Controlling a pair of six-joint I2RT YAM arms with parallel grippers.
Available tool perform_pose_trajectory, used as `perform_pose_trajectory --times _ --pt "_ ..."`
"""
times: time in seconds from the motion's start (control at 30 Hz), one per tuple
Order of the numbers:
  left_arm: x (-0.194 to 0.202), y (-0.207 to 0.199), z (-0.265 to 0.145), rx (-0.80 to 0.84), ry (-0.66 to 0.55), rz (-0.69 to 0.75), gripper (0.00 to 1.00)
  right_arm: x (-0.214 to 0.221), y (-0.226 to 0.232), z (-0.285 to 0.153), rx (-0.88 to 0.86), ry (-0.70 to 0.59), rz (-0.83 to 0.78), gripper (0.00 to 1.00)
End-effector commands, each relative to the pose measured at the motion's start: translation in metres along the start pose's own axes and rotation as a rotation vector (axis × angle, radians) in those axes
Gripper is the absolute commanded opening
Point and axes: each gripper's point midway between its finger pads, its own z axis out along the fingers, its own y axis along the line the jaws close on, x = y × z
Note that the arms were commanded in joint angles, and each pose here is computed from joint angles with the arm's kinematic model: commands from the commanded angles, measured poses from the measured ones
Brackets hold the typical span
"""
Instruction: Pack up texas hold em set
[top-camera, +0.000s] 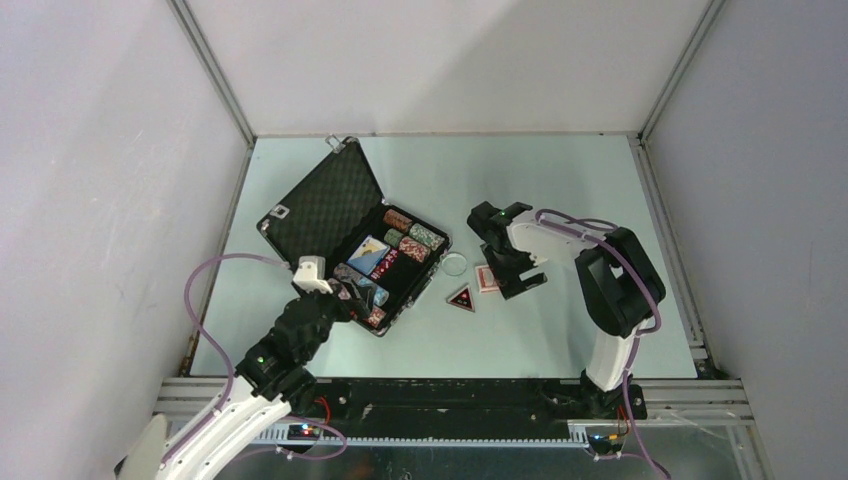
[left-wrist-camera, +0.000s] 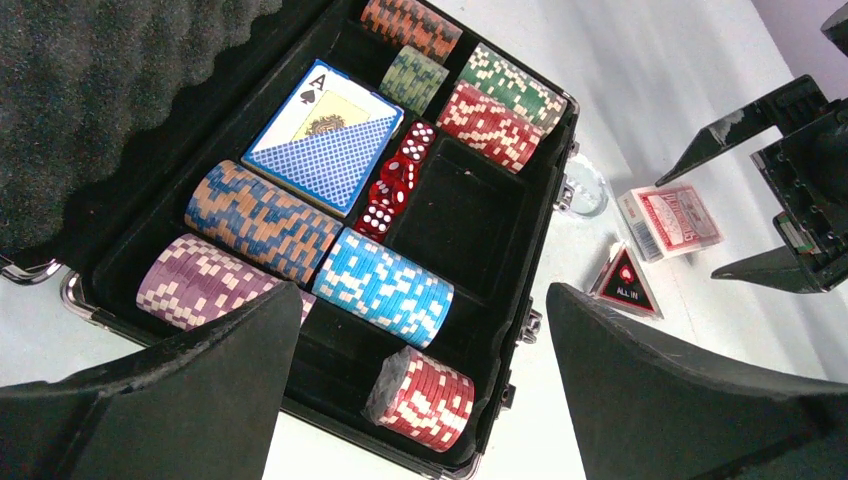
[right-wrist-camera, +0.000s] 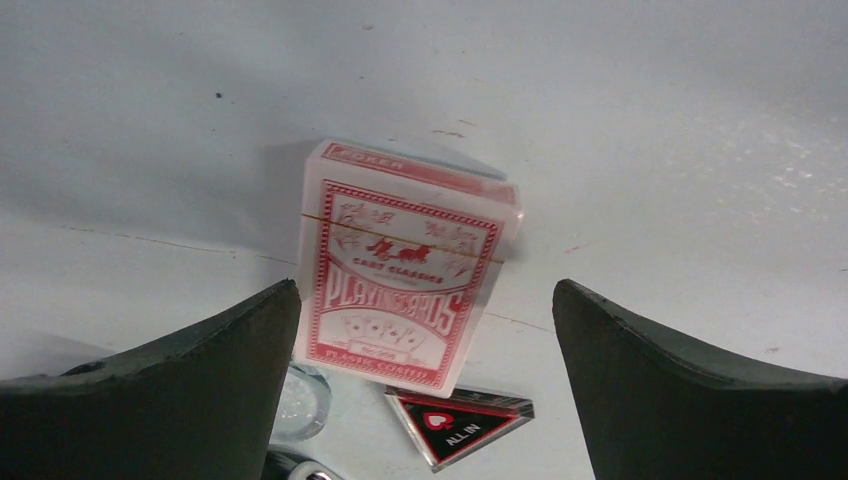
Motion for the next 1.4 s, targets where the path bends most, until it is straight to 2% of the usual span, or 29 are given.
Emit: perform_pose_trajectory --times 0.0,0.17,0.23,0.3,0.37,0.53,0.57,0.63,0.87,1.03,1.37 --pt "-0.007 -0.004 0.001 0.015 -0.017 0.012 0.99 0.001 0.014 0.006 -0.009 -0.011 0.063 0.99" --pt "-0.007 -0.004 0.001 0.016 -0.020 0.009 0.99 0.007 0.014 0.018 0.001 -0.013 0.038 0.97" --pt "-0.007 -0.004 0.001 0.020 -0.022 0.010 0.99 0.010 0.015 0.022 -0.012 -0.001 0.026 0.92" --pt "-0.007 -0.005 0.001 0.026 -0.024 0.011 0.99 0.011 0.015 0.024 -0.018 0.003 0.021 0.84" --pt "-0.008 -0.006 0.001 0.030 -0.026 0.012 0.99 0.007 0.012 0.022 -0.015 -0.017 0.018 0.72" --pt "-0.009 -0.007 0.000 0.039 -0.037 0.010 0.99 -0.011 0.010 -0.002 -0.068 -0.083 0.001 0.52" --pt "-0.009 -0.007 0.000 0.043 -0.039 0.010 0.99 -0.012 0.011 -0.005 -0.080 -0.084 -0.006 0.44" --pt "-0.010 -0.009 0.000 0.052 -0.043 0.011 0.99 -0.013 0.013 -0.014 -0.109 -0.071 -0.052 0.38" --pt "-0.010 -0.011 0.000 0.072 -0.054 0.010 0.99 -0.022 0.008 -0.046 -0.254 -0.088 -0.213 0.35" --pt "-0.010 -0.011 0.000 0.074 -0.060 0.011 0.98 -0.019 0.000 -0.064 -0.374 -0.036 -0.279 0.26" --pt "-0.010 -0.011 0.001 0.072 -0.060 0.010 0.97 0.015 0.014 -0.112 -0.614 0.044 -0.470 0.25"
